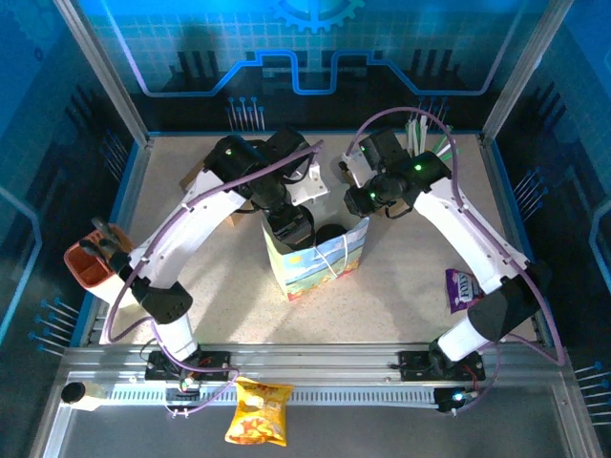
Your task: Pack the takeout coffee
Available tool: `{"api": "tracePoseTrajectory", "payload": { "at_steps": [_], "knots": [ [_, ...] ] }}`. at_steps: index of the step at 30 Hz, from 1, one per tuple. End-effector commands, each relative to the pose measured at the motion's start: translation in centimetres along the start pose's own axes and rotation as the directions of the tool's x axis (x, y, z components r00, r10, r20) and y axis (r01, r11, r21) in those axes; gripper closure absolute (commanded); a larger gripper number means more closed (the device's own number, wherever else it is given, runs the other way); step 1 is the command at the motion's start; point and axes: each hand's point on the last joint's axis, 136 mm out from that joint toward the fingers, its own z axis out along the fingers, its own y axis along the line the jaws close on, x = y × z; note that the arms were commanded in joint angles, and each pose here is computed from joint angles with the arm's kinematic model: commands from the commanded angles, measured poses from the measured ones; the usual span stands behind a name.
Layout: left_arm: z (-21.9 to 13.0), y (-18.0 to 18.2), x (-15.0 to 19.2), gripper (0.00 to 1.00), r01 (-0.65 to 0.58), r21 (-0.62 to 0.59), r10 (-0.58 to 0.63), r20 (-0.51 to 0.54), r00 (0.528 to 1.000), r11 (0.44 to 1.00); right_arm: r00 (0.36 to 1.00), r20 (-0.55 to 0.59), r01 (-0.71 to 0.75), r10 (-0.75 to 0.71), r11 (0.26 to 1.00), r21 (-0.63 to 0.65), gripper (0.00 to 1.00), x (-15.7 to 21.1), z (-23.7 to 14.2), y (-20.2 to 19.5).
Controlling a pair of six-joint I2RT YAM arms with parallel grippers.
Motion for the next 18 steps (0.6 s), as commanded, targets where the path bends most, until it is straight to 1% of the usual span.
{"api": "tracePoseTrajectory", "payload": {
  "at_steps": [1, 9, 18],
  "knots": [
    [-0.1, -0.2, -0.1, 0.52, -0.029, 0.012, 0.029, -0.016, 0.999, 1.0, 1.0, 0.015, 0.005, -0.005, 1.0, -0.001, 0.82, -0.7, -0.5, 0.0],
    [1.1, 0.0, -0.3, 0.53, -0.039, 0.029, 0.04, -0.053, 0.998, 0.999, 1.0, 0.015, 0.01, -0.01, 1.0, 0.0, 0.82, -0.7, -0.6, -0.2],
    [2.5, 0.4, 0.9, 0.52, -0.038, 0.025, 0.041, -0.11, 0.993, 0.999, 1.0, 0.013, 0.006, -0.006, 1.0, -0.006, 0.82, -0.6, -0.2, -0.3]
  ]
}}
